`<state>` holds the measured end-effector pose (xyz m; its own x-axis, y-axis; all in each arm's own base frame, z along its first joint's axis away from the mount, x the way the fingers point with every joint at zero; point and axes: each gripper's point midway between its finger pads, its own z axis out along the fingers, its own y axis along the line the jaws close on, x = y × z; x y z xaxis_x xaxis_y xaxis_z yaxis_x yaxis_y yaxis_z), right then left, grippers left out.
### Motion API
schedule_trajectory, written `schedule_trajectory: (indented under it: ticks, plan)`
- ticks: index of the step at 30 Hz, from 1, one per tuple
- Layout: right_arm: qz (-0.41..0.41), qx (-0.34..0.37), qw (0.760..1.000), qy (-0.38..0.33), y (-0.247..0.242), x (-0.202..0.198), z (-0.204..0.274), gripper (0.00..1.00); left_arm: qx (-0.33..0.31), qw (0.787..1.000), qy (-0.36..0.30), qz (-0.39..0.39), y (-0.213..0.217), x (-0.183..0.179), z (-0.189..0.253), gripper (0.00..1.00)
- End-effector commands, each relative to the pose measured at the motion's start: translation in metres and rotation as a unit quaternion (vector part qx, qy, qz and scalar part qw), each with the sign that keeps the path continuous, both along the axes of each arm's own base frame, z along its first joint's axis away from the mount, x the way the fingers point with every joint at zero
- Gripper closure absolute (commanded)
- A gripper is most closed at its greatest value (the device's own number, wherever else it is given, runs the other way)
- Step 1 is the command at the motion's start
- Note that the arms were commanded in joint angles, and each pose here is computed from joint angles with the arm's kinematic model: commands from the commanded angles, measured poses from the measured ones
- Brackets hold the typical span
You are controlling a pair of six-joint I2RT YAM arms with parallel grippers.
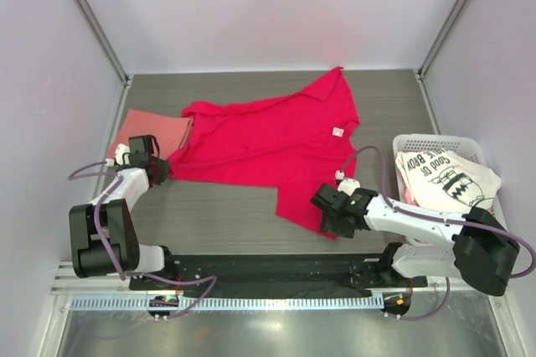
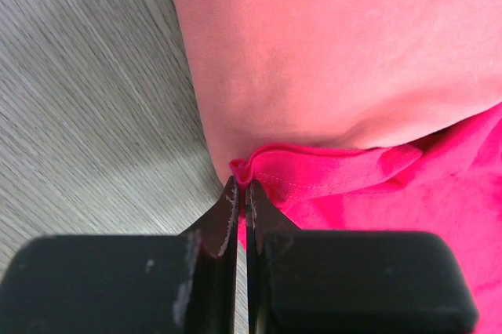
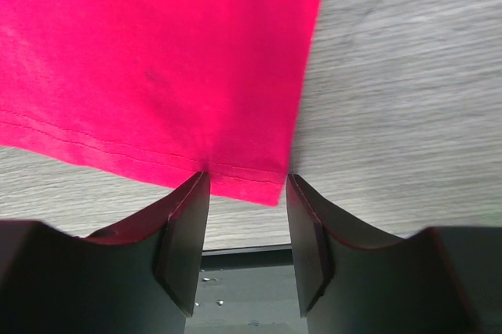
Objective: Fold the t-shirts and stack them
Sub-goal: Flatten the tshirt out
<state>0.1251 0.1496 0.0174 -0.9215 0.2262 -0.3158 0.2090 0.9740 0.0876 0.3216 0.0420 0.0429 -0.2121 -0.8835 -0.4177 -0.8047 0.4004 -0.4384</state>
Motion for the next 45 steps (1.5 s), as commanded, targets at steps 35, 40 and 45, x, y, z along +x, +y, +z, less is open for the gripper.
schedule_trajectory:
  ticks: [35,40,45]
  plan:
    - [-0.097,0.013,0.988,-0.115,-0.040,0.061,0.040,0.99,0.026,0.998,-0.035,-0.041,-0.024,0.004,0.030,1.00]
    - [-0.198,0.000,0.961,-0.191,-0.096,0.096,0.092,0.99,0.075,0.995,0.030,-0.051,-0.027,-0.017,0.040,1.00]
    - [-0.218,-0.015,0.945,-0.244,-0.121,0.093,0.140,0.99,0.077,0.994,0.049,-0.060,-0.029,-0.049,0.046,1.00]
